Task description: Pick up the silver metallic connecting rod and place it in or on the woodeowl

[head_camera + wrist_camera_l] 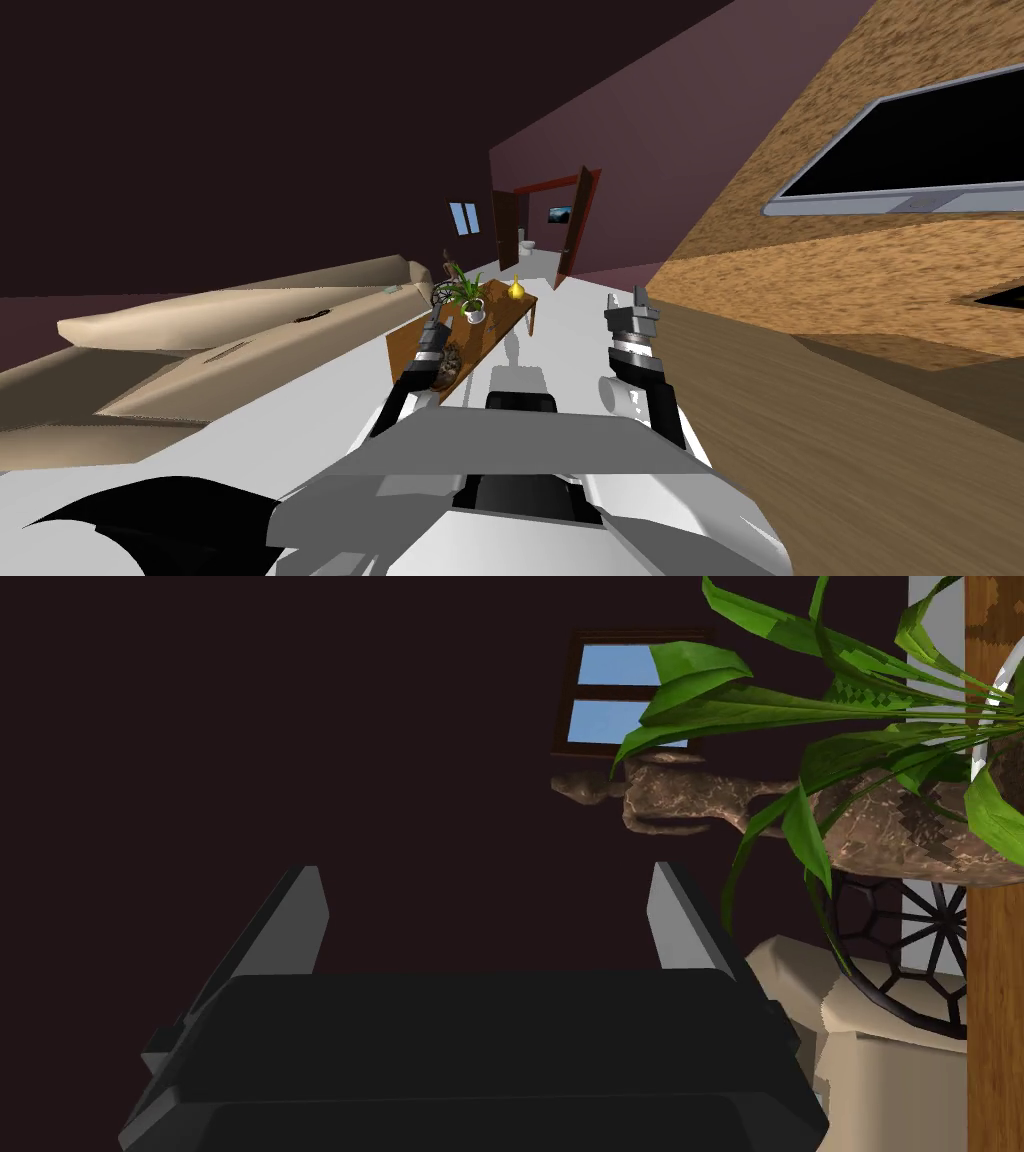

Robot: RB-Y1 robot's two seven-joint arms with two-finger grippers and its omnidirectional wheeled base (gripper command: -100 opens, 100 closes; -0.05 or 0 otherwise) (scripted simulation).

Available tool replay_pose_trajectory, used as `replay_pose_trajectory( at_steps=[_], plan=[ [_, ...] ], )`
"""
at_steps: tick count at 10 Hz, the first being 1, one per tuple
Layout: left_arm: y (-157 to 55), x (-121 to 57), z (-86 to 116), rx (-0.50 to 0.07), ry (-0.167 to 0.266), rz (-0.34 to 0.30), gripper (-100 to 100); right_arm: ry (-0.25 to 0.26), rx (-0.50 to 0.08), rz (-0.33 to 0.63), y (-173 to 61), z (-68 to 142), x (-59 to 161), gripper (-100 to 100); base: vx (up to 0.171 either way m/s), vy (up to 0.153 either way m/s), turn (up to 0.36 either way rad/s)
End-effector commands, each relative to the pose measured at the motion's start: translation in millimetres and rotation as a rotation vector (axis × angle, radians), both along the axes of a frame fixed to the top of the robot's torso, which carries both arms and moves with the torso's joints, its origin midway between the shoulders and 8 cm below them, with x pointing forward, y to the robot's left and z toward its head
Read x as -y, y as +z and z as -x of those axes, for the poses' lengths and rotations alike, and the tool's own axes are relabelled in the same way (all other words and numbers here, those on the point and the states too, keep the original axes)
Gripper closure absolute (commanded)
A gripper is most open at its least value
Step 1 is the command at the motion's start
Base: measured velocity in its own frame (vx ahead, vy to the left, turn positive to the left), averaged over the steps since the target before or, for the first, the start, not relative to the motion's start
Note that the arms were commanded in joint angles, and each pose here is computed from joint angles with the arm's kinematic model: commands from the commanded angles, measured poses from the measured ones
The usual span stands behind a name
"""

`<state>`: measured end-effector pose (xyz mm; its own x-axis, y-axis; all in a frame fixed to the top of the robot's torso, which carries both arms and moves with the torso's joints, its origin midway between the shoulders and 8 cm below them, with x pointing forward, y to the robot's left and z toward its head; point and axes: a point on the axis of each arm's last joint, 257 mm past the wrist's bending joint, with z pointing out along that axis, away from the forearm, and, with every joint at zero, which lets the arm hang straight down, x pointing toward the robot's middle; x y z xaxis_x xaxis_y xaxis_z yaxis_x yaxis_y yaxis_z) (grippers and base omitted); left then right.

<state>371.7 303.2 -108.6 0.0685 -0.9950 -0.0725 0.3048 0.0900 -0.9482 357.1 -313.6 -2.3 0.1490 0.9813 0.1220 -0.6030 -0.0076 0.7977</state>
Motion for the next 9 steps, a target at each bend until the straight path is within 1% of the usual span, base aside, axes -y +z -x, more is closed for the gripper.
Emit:
replay_pose_trajectory(
  at_steps=[1, 2, 3, 6, 7, 8, 9],
  plan=[
    [-30, -12.1, -2, -0.086, 0.005, 0.056, -100, 0.0, 0.0, 0.0, 0, 0, 0, 0, 0.05, -0.05, -0.16],
    [-49, -21.0, 0, -0.143, 0.011, 0.096, -100, 0.0, 0.0, 0.0, 0, 0, 0, 0, 0.059, -0.055, -0.182],
    [-51, -21.2, -1, -0.149, 0.012, 0.096, -100, 0.0, 0.0, 0.0, 0, 0, 0, 0, 0.039, -0.033, -0.061],
    [-112, -48.7, 11, -0.319, 0.045, 0.228, -100, 0.0, 0.0, 0.0, 0, 0, 0, 0, 0.052, -0.039, -0.166],
    [-115, -48.8, 11, -0.331, 0.046, 0.23, -100, 0.0, 0.0, 0.0, 0, 0, 0, 0, 0.055, -0.035, -0.052],
    [-136, -57.9, 18, -0.391, 0.062, 0.278, -100, 0.0, 0.0, 0.0, 0, 0, 0, 0, 0.065, -0.041, -0.119],
    [-155, -67.0, 26, -0.438, 0.079, 0.326, -100, 0.0, 0.0, 0.0, 0, 0, 0, 0, 0.09, -0.05, -0.207]
  ],
)
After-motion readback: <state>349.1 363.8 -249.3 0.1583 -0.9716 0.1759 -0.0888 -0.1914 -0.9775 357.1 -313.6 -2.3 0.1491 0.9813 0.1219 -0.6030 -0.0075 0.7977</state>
